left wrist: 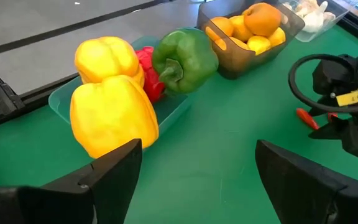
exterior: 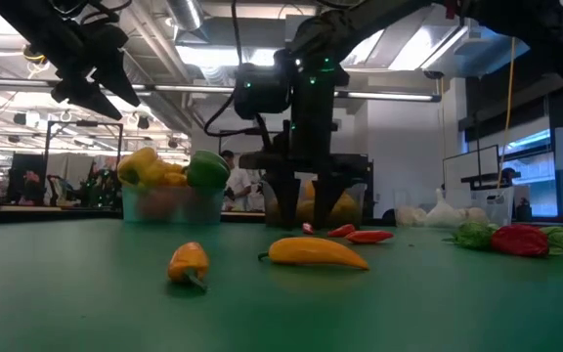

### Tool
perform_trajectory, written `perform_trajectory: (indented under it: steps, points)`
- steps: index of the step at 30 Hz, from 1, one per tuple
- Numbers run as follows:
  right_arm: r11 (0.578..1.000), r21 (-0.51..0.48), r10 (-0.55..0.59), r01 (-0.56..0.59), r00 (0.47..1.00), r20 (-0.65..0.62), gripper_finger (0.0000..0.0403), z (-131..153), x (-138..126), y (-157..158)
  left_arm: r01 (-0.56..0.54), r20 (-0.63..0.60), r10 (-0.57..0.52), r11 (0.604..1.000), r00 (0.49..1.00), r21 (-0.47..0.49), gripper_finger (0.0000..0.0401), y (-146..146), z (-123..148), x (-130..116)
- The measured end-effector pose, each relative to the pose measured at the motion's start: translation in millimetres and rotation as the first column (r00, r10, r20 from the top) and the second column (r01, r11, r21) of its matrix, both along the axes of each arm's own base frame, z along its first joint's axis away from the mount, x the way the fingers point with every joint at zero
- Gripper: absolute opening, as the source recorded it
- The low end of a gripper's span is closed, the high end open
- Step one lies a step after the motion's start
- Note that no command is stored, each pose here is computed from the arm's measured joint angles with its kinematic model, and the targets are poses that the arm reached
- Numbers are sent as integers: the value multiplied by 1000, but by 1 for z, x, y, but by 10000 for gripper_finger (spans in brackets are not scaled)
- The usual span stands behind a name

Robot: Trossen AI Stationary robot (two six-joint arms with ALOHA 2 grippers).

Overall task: Sort produce into baskets
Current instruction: Put the orange chili pepper into the dark blue bin

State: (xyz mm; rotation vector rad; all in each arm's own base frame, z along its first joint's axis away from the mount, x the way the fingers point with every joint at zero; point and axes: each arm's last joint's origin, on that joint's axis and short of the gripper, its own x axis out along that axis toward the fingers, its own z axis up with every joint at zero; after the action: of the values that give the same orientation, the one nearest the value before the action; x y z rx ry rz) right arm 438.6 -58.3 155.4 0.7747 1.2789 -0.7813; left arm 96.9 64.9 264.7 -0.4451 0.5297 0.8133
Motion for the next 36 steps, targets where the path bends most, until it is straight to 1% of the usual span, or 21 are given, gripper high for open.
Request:
perform_trajectory:
  steps: [2,9,16,24,26,29,32,34,36]
  points:
    - [1000,-6,-1,1,1000,0,218,0,0,0,0,0,0,1000,1000,0,308,0,0,0]
    - [999,-44,15,-15,1000,-8,150,0,-1,-4,-2,2,2,1000,1000,-2,308,0,0,0]
    - [999,-34,18,-18,1000,-7,91,0,-1,-5,-2,2,2,1000,1000,-3,308,0,0,0]
    - [998,-36,43,-44,999,-9,25,0,-1,-5,-2,2,2,1000,1000,-3,308,0,0,0]
    - [998,-23,55,-55,998,-2,9,0,0,-4,-2,2,2,1000,1000,-3,308,0,0,0]
    - [995,-10,100,-99,994,37,7,1,4,1,2,-1,-2,1000,1000,1,308,0,0,0]
    - [988,-25,155,-154,984,88,12,8,12,12,3,-2,-3,1000,1000,2,308,0,0,0]
    - [979,-51,203,-197,968,149,11,16,20,21,3,-2,-3,1000,1000,2,308,0,0,0]
    - [963,-87,268,-255,940,213,6,24,29,31,3,-2,-3,1000,1000,2,308,0,0,0]
